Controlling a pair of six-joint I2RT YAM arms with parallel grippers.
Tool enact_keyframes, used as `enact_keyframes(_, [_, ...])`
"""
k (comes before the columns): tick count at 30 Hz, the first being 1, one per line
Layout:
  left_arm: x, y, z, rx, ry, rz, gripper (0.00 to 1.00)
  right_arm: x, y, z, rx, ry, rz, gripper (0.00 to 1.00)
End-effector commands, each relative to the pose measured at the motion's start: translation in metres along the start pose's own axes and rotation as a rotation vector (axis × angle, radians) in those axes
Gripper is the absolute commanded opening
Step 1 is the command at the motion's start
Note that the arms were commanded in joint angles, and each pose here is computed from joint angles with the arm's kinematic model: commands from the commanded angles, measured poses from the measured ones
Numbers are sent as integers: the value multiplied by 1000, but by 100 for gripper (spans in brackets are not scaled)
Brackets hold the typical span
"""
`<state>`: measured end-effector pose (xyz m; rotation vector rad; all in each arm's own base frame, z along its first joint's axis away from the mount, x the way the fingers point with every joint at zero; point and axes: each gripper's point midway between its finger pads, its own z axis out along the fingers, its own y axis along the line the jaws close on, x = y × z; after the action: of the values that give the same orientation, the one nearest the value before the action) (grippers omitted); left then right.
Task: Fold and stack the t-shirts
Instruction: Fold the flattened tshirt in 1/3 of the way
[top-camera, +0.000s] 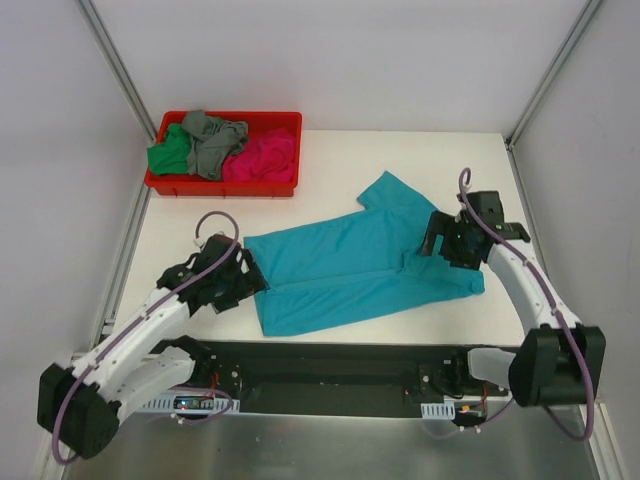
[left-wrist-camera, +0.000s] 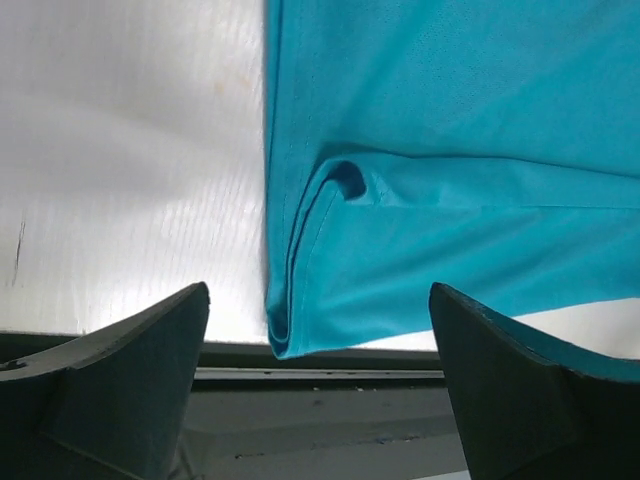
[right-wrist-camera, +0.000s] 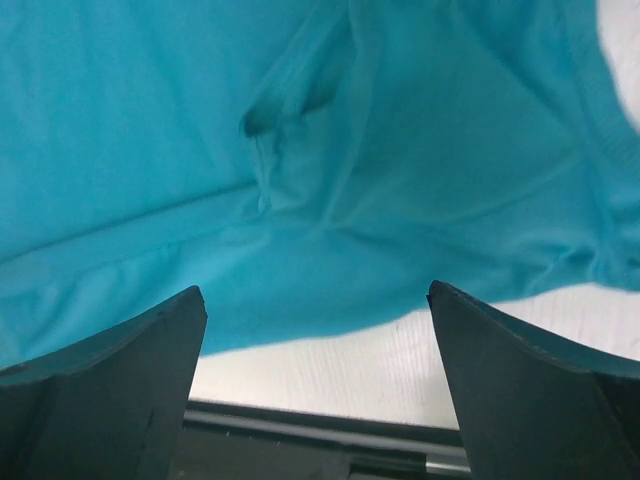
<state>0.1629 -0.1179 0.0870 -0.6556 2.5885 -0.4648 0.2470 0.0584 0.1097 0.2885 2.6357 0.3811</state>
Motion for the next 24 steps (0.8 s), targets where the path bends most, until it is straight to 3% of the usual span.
enact_keyframes(1, [-12, -27, 19, 31, 23, 124, 85, -44, -13, 14, 169, -45, -24, 96])
enact_keyframes(5, [-13, -32, 37, -12, 80, 168, 68, -64, -16, 36, 230, -29, -40, 99])
enact_keyframes(8, [-8, -36, 50, -19, 138, 190, 52, -69, -12, 53, 230, 9, -50, 93])
enact_keyframes(13, [2, -37, 67, -34, 212, 190, 33, -73, -2, 75, 223, 41, -75, 79])
enact_keyframes(16, [4, -33, 72, -51, 218, 187, 18, -74, -4, 87, 253, 72, -85, 67])
enact_keyframes(18, [4, -31, 72, -58, 219, 192, 1, -74, -7, 93, 274, 85, -81, 57])
enact_keyframes(22, [6, -29, 70, -52, 212, 189, 0, -70, -17, 99, 329, 111, -69, 38])
enact_keyframes(24, [6, -27, 67, -45, 202, 184, 0, -70, -19, 100, 343, 109, -69, 22])
